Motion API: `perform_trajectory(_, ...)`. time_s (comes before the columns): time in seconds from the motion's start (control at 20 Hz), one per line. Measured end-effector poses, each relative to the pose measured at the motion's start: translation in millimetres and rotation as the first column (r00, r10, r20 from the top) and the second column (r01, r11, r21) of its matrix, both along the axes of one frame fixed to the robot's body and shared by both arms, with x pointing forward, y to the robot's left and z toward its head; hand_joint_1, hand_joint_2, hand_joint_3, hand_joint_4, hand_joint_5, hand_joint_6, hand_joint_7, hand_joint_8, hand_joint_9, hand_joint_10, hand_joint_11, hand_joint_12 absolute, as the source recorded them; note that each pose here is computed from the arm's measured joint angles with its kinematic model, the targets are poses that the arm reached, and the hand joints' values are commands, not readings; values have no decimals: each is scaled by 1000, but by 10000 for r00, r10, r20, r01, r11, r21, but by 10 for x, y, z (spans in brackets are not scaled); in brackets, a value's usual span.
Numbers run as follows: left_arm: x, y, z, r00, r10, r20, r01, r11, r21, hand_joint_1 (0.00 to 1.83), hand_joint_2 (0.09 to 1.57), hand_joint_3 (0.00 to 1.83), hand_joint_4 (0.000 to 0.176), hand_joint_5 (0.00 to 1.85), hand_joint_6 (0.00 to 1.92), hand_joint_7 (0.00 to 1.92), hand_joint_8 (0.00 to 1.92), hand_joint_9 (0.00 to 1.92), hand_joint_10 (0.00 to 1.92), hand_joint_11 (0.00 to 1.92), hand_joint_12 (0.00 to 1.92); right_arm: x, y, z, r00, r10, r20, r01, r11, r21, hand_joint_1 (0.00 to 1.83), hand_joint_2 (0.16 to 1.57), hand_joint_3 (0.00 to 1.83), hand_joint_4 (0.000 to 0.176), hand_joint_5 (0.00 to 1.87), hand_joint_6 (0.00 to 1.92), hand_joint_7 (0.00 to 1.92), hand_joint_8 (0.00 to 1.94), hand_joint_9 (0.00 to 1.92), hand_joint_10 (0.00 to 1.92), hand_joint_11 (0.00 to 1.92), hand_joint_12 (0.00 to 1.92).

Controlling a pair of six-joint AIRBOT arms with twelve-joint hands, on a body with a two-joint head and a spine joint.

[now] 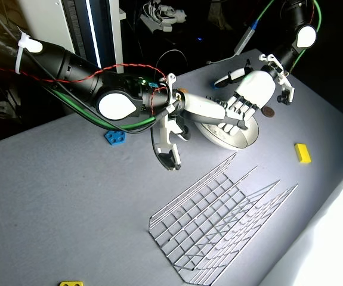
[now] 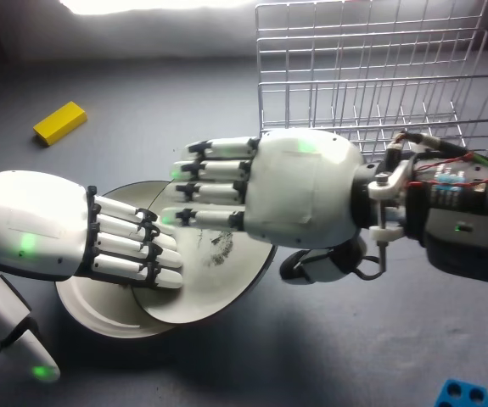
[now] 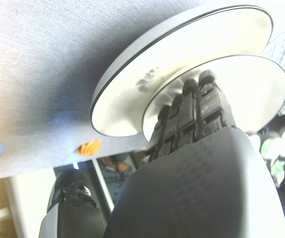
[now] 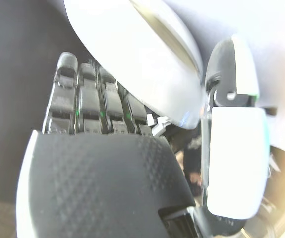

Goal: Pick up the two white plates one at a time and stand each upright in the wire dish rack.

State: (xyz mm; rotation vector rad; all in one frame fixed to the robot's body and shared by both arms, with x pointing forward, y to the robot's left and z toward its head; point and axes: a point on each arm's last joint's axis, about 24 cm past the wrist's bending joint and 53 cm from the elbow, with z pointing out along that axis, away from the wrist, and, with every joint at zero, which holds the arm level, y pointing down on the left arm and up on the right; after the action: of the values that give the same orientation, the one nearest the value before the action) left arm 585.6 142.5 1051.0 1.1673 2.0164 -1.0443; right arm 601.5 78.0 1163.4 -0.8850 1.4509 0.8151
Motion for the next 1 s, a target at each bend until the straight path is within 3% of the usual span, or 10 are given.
perform_trajectory(0.15, 0, -7, 0, 10000, 2, -5, -2, 10000, -16, 0, 989, 0, 0, 0, 0, 0, 0, 0, 0, 0, 0, 22, 53, -24, 10000, 28, 0, -28, 10000, 8, 846, 1057, 3, 0, 0, 0, 0, 0, 0, 0, 0, 209)
perform_trajectory(0.3, 11, 3, -1, 10000, 21, 6, -21, 10000, -2, 0, 979, 0, 0, 0, 0, 0, 0, 0, 0, 0, 0, 67, 78, -19, 10000, -14, 33, 14, 10000, 26, 929, 1028, 0, 0, 0, 0, 0, 0, 0, 0, 0, 477)
perform_trajectory(0.45, 12, 4, -2, 10000, 21, 6, -21, 10000, -2, 0, 988, 0, 0, 0, 0, 0, 0, 0, 0, 0, 0, 47, 133, 18, 9999, 77, 67, -78, 9999, 125, 984, 1063, 6, 0, 71, 18, 9, 2, 19, 7, 0, 603)
perform_trajectory(0.55, 12, 1, -2, 10000, 20, 4, -20, 10000, -6, 0, 999, 5, 0, 0, 0, 0, 0, 0, 0, 0, 0, 33, 151, 20, 9999, 124, 81, -125, 9998, 138, 985, 1071, 3, 0, 172, 31, 118, 22, 124, 39, 0, 882)
perform_trajectory(0.6, 12, 1, -2, 10000, 20, 4, -20, 10000, -6, 0, 992, 1, 0, 0, 0, 0, 0, 0, 0, 0, 0, 34, 151, 18, 9999, 125, 90, -126, 9998, 123, 1043, 1049, 0, 0, 320, 17, 277, 11, 288, 48, 0, 1138)
perform_trajectory(0.85, 17, 6, -3, 10000, 31, 11, -31, 10000, 3, 0, 997, 3, 0, 0, 0, 0, 0, 0, 0, 0, 0, 35, 149, 23, 9999, 124, 99, -126, 9998, 144, 1098, 1026, 0, 0, 472, 17, 454, 14, 436, 52, 14, 1278)
perform_trajectory(1.0, 17, 6, -3, 10000, 31, 11, -31, 10000, 3, 0, 990, 0, 0, 0, 0, 0, 0, 0, 0, 0, 0, 31, 152, 44, 9998, 141, 138, -144, 9997, 220, 1173, 1049, 2, 0, 617, 36, 694, 38, 654, 105, 228, 1289)
